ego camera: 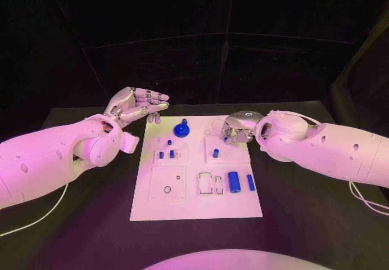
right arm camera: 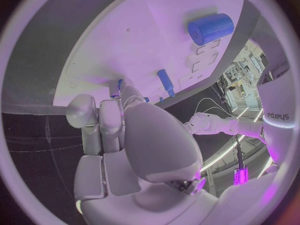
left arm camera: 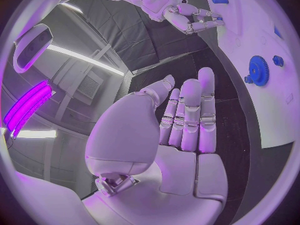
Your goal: Assemble the parts on the task board
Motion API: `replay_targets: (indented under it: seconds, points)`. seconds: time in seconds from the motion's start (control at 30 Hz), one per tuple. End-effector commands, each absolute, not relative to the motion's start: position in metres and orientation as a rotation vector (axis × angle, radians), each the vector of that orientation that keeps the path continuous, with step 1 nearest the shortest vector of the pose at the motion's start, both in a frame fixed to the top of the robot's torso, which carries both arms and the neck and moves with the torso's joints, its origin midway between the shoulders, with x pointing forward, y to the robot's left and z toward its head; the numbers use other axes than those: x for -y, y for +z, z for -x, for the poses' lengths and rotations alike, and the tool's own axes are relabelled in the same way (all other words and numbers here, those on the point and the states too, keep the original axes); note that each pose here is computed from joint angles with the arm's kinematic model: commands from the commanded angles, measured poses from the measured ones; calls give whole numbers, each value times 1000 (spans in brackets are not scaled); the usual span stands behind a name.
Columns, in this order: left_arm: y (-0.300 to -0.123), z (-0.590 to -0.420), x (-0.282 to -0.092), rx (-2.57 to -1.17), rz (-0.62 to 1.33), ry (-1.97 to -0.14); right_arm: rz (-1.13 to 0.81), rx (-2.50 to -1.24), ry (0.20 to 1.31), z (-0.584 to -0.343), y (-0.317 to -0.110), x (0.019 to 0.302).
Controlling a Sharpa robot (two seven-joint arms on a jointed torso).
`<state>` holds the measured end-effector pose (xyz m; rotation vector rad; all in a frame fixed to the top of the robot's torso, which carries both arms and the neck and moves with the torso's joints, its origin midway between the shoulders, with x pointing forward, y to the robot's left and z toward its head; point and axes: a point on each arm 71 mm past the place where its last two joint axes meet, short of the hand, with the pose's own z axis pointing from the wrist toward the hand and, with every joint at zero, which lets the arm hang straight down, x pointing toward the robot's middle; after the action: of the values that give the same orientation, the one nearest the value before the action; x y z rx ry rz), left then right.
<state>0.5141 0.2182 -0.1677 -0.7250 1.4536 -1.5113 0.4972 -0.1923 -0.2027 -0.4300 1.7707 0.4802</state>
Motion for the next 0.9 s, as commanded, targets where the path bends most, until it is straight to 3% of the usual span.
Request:
replay_targets:
  seconds: [0.03, 0.9]
  points:
    - [-167, -515, -219, -1442, 751, -1527, 445, -1798, 446, -495, -210, 194]
    - [-167, -516, -221, -1439, 767, -1518, 299, -1641, 525, -483, -190, 202]
